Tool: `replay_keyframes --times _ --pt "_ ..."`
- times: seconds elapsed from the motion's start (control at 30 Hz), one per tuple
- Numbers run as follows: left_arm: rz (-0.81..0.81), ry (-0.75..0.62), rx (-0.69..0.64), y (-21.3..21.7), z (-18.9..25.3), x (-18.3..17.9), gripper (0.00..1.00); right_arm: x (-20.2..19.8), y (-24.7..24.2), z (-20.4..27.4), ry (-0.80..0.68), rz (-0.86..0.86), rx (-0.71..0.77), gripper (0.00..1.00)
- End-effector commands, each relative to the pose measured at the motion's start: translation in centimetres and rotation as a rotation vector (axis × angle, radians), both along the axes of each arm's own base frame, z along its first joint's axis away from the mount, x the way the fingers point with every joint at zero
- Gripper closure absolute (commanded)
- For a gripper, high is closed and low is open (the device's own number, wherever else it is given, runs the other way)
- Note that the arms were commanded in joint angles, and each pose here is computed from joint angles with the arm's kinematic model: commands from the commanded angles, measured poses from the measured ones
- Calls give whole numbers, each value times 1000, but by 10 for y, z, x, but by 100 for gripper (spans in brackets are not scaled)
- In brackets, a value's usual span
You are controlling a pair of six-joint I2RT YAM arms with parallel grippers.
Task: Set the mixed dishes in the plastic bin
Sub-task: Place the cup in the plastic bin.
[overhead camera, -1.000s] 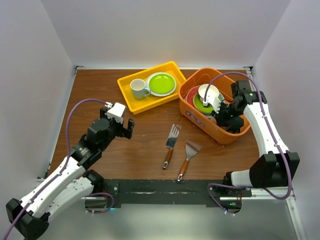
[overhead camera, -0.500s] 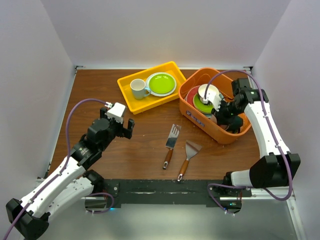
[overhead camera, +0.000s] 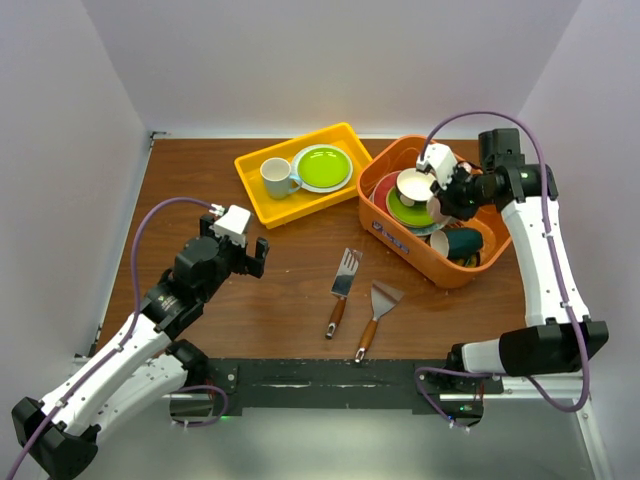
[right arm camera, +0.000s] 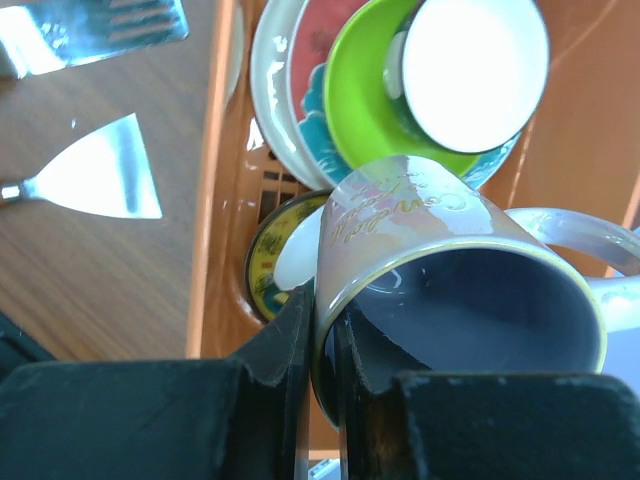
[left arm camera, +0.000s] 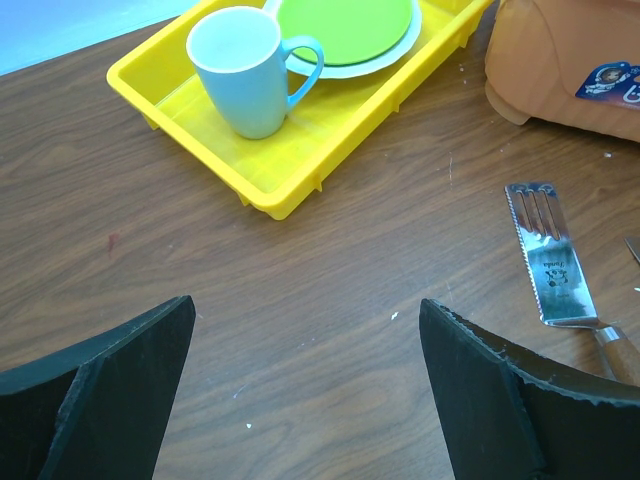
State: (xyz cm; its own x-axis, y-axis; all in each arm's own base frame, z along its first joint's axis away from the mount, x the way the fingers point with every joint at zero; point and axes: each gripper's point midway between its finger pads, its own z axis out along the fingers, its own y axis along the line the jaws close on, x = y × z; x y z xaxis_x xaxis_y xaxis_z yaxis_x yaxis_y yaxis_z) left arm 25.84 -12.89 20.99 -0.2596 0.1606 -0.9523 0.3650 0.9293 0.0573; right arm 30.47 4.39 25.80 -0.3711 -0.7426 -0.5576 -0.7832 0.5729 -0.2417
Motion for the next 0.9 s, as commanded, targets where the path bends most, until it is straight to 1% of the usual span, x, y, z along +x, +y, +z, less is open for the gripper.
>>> replay_keyframes --times 0.0,0.13,0.17,0.27,0.37,0.5,0.7,0.87 --pt "-3 -46 -30 -2 13 3 0 31 -6 32 -155 -84 7 100" --pt "-4 -45 -28 -2 13 3 0 42 -19 26 -171 -164 -28 100" --pt "-4 -47 -31 -2 14 3 0 49 -28 26 -187 -202 -47 100" --pt "-1 -47 -31 -1 13 3 0 60 -42 15 -163 -254 -43 100" --pt "-3 -47 -31 -1 13 3 0 69 -67 2 -131 -316 -30 100" --pt "-6 -46 -29 -2 13 3 0 72 -81 -22 -72 -324 -32 100" --pt "-5 -47 -32 -2 13 3 0 82 -93 -48 -27 -338 -23 100" --pt "-4 -46 -29 -2 13 3 0 86 -93 -68 36 -328 27 96"
